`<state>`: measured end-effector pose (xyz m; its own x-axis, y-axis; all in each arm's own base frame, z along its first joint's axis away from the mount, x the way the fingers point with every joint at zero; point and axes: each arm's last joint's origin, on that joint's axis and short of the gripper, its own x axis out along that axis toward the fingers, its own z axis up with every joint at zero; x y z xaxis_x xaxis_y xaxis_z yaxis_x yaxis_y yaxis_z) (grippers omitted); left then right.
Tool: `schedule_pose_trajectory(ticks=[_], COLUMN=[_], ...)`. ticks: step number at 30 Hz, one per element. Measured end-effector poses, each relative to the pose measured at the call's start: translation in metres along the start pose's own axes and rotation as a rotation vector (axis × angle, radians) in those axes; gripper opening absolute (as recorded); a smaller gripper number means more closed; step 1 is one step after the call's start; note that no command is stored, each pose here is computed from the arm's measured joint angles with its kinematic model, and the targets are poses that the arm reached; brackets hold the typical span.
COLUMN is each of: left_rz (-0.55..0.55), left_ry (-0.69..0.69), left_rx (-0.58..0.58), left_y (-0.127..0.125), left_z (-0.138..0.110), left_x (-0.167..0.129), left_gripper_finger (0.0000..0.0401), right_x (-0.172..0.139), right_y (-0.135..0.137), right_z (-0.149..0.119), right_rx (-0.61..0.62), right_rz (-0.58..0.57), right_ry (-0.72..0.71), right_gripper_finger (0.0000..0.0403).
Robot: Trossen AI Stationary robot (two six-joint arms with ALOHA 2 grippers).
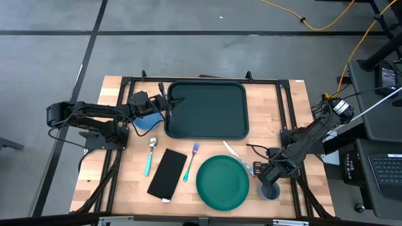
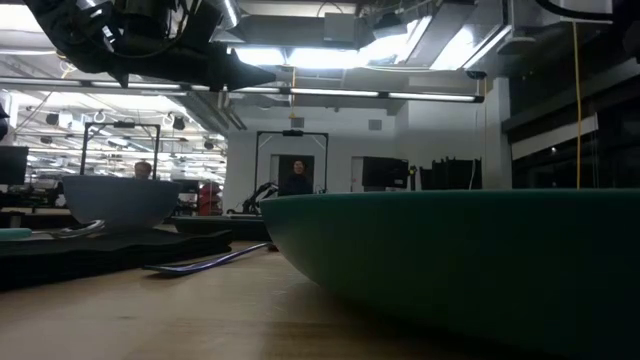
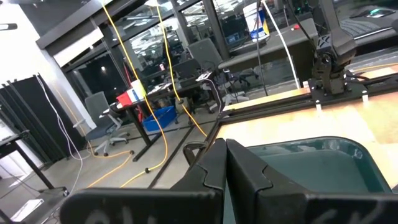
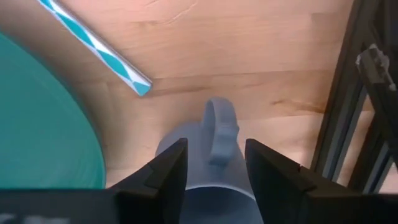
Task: Set up tray
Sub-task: Put the gray cup on the top left of the black serving tray
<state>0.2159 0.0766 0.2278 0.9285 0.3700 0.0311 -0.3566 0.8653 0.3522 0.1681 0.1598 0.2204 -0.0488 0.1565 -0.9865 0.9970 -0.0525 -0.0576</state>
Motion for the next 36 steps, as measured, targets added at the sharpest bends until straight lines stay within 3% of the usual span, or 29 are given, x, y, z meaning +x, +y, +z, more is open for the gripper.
schedule_pose_trajectory(ticks=[36], left_rz=[-0.001], left_ry=[0.001], left_rx=[-0.009], left_y=[-0.0001], left_z=[-0.0001], left_x=[0.0], left_gripper_finger=[0.0004], right_x=[0.0088], right_y=[0.0011], right_z=[-0.0035], right_rx=[-0.014], right_rz=[-0.009], right_ry=[-0.034], right_gripper_finger=[0.0165])
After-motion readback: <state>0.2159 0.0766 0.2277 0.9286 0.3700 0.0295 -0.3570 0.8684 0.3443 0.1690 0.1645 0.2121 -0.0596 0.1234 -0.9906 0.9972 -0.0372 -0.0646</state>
